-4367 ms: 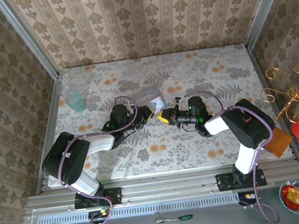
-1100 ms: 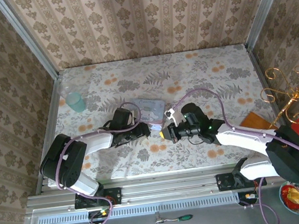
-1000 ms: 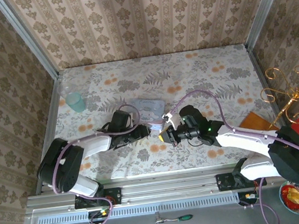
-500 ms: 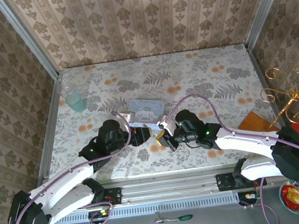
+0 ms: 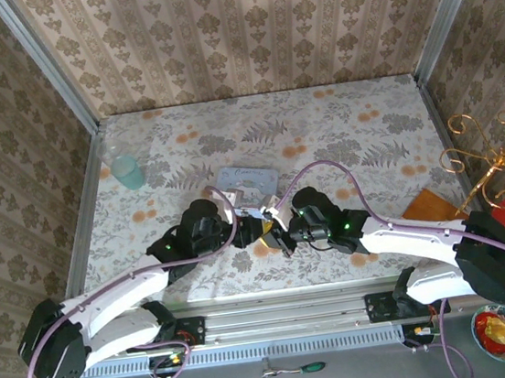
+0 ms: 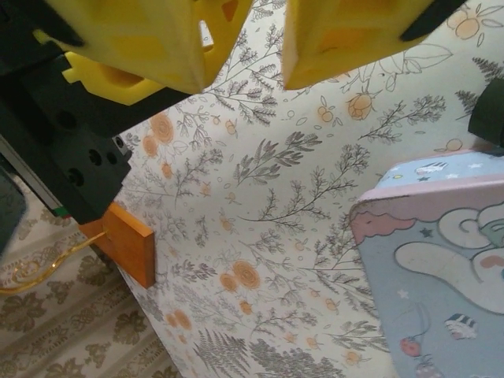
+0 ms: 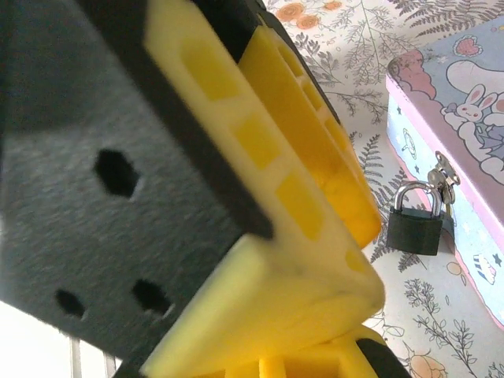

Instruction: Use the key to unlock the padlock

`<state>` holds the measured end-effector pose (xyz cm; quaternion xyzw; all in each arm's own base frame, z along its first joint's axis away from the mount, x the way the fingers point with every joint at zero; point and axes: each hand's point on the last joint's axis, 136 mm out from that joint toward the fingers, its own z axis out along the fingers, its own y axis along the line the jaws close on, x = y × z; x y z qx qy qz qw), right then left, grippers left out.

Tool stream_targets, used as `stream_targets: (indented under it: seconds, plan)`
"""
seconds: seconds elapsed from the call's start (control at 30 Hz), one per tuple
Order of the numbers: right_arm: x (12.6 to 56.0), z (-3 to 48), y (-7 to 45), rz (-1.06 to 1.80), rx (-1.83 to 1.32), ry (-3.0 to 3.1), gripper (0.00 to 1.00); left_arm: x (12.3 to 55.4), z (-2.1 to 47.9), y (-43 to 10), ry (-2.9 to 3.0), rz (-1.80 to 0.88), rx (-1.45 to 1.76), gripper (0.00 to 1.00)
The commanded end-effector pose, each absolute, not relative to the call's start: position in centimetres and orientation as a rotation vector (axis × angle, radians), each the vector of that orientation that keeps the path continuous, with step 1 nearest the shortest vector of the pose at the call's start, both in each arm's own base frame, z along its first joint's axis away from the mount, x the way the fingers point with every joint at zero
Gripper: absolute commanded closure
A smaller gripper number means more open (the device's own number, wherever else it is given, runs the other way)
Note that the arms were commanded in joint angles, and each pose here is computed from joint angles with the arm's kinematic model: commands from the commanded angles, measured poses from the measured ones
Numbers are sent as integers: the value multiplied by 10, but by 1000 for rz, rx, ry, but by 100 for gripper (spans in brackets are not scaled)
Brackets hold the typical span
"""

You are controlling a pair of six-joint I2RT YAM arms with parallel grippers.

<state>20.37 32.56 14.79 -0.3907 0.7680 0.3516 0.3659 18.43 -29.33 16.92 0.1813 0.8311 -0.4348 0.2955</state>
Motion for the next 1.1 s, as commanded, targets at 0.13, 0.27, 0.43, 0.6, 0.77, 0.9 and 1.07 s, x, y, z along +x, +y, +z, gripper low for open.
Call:
stream_targets:
  seconds: [0.13, 0.27, 0.43, 0.6, 0.77, 0.9, 1.07]
  plan:
    - [221, 175, 332, 905, -897, 1906, 100, 192, 184, -301, 2159, -1175, 463, 95]
    - [237, 192, 323, 1002, -747, 1923, 100, 204, 186, -292, 2121, -1204, 335, 100]
    - [251, 215, 314, 1217, -544, 1873, 62, 235, 213, -269, 1955, -1284, 66, 100]
    - [264, 236, 305, 1359, -324, 1777, 40, 258, 244, -266, 1811, -1419, -107, 100]
    - [268, 247, 308, 1451, -280, 1693, 38, 260, 257, -277, 1773, -1577, -145, 100]
    - [273, 251, 305, 1503, -236, 1661, 37, 257, 259, -282, 1765, -1645, -143, 100]
    - [283, 248, 302, 1555, -169, 1669, 39, 255, 262, -284, 1742, -1682, -135, 100]
